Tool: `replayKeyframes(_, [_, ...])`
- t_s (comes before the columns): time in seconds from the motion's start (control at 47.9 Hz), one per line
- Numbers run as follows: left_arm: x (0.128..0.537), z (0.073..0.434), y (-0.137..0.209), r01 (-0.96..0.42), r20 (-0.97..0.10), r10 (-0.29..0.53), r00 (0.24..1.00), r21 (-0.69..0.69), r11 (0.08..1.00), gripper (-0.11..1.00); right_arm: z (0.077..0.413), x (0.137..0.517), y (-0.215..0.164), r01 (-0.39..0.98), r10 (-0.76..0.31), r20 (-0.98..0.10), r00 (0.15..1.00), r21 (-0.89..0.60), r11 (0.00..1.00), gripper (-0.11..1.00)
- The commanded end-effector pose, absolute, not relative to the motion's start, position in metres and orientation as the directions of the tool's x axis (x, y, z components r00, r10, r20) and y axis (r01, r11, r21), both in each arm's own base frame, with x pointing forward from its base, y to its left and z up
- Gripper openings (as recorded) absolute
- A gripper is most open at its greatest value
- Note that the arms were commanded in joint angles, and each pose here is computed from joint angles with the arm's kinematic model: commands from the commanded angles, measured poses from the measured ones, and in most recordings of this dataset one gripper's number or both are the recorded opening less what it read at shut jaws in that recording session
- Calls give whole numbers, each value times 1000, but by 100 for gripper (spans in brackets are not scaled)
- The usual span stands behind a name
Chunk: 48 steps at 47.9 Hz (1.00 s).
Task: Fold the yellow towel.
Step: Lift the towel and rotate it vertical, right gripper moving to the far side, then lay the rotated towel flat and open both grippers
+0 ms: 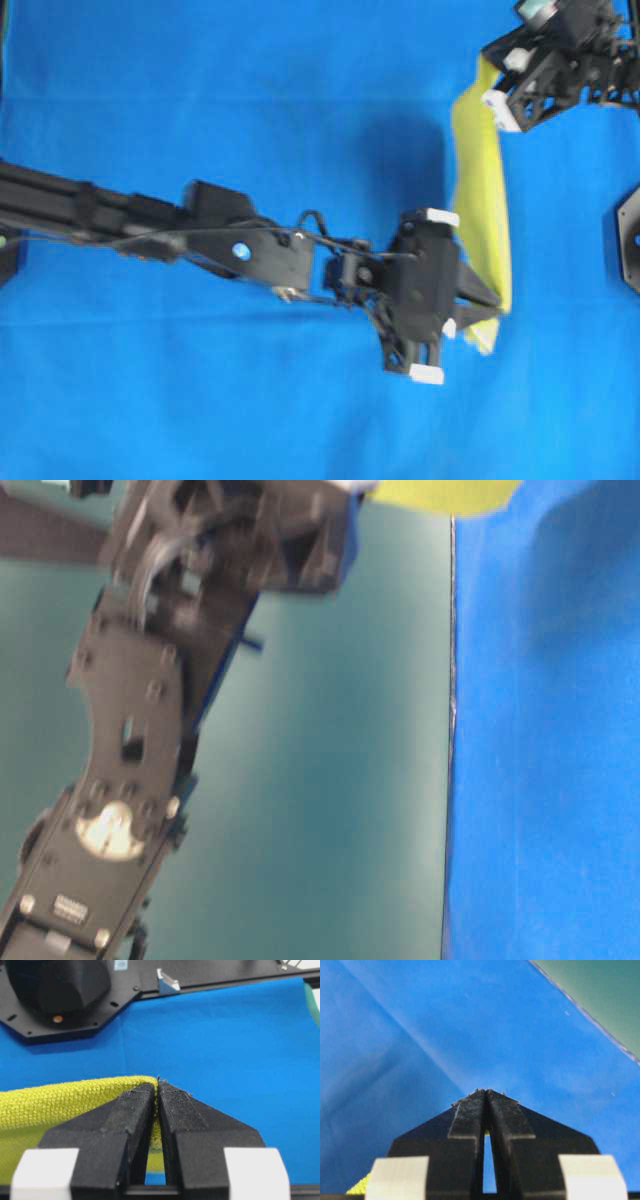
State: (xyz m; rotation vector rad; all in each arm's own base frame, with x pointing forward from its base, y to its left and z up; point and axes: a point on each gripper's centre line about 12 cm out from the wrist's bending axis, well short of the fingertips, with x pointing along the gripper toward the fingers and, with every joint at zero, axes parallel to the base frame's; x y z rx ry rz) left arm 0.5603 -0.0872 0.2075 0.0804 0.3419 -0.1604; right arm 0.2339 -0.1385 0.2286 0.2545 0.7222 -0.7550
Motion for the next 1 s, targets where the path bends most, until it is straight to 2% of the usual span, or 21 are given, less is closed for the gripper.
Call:
replayKeyframes(0.0, [564, 230, -104, 196, -298, -172, 939, 55, 979, 4, 233, 227, -145, 724, -559, -665, 495, -38, 688, 1])
replayKeyframes(0.188, [552, 206, -102, 193, -366, -167, 916, 33, 981, 4, 215, 240, -147, 698, -522, -689, 502, -32, 715, 1])
replayKeyframes(0.397, [515, 169, -94, 162, -470, -157, 869, -30, 986, 4, 190, 283, -155, 637, -450, -698, 557, 12, 771, 1])
replayKeyframes(0.69, [469, 147, -97, 130, -506, -172, 845, -116, 985, 4, 174, 339, -166, 583, -401, -697, 595, 30, 812, 1])
replayKeyframes(0.982, [460, 140, -96, 129, -523, -171, 835, -116, 985, 4, 171, 351, -162, 565, -387, -701, 600, 28, 825, 1])
